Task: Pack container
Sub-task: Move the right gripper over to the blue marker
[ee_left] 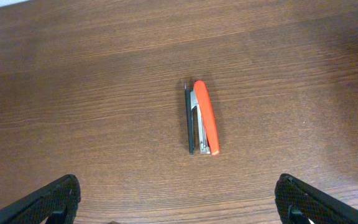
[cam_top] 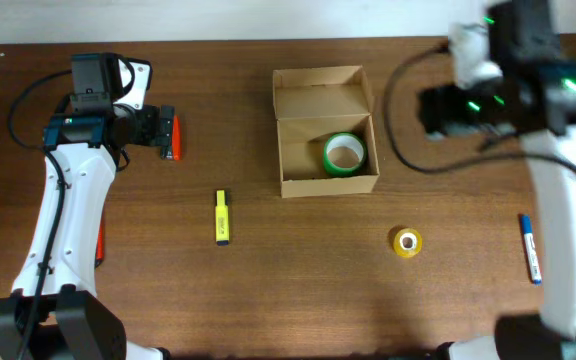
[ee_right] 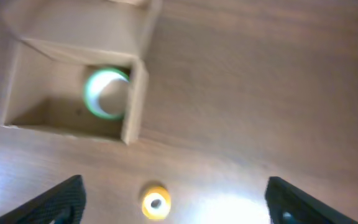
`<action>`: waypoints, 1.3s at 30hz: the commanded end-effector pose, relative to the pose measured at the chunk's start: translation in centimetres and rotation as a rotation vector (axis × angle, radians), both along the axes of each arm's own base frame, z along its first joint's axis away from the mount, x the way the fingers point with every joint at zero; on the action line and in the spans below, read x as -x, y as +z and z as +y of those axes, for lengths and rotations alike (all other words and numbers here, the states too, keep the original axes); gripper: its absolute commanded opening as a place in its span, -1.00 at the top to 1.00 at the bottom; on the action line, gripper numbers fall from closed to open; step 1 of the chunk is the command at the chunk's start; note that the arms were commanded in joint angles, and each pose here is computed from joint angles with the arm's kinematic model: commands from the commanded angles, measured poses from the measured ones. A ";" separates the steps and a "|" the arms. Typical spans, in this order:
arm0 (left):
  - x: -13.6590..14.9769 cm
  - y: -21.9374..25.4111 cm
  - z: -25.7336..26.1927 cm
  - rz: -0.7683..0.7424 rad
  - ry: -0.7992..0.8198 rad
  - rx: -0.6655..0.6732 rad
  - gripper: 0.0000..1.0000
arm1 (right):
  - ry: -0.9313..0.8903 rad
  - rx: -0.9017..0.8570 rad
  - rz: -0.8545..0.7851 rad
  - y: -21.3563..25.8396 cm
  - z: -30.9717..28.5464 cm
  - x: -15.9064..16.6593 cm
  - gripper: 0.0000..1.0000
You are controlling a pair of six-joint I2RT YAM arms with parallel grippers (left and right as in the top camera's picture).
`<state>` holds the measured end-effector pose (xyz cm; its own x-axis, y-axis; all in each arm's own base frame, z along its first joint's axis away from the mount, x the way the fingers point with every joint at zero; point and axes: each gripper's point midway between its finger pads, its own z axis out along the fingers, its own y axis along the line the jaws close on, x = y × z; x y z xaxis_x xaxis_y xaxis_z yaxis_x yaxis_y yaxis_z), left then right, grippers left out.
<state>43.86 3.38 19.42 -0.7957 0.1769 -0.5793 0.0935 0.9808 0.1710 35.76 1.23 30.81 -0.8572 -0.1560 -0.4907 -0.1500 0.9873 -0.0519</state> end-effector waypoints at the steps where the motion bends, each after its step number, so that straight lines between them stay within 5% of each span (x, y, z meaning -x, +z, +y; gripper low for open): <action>1: -0.4 0.3 0.3 -0.008 -0.005 -0.017 -0.99 | -0.063 0.045 0.019 -0.8 -3.8 2.4 -0.97; 12: -0.8 0.8 1.7 -0.029 0.046 -0.082 -0.99 | -0.276 0.076 0.150 -8.2 -14.5 6.1 -0.98; 28: -2.4 -0.4 2.2 -0.044 0.055 -0.086 -0.99 | -0.221 0.068 0.453 -17.9 -19.0 7.6 -0.99; 39: -2.0 -1.1 5.1 -0.023 0.117 -0.086 -0.99 | -0.440 -0.029 0.525 -21.2 -23.0 11.3 -0.81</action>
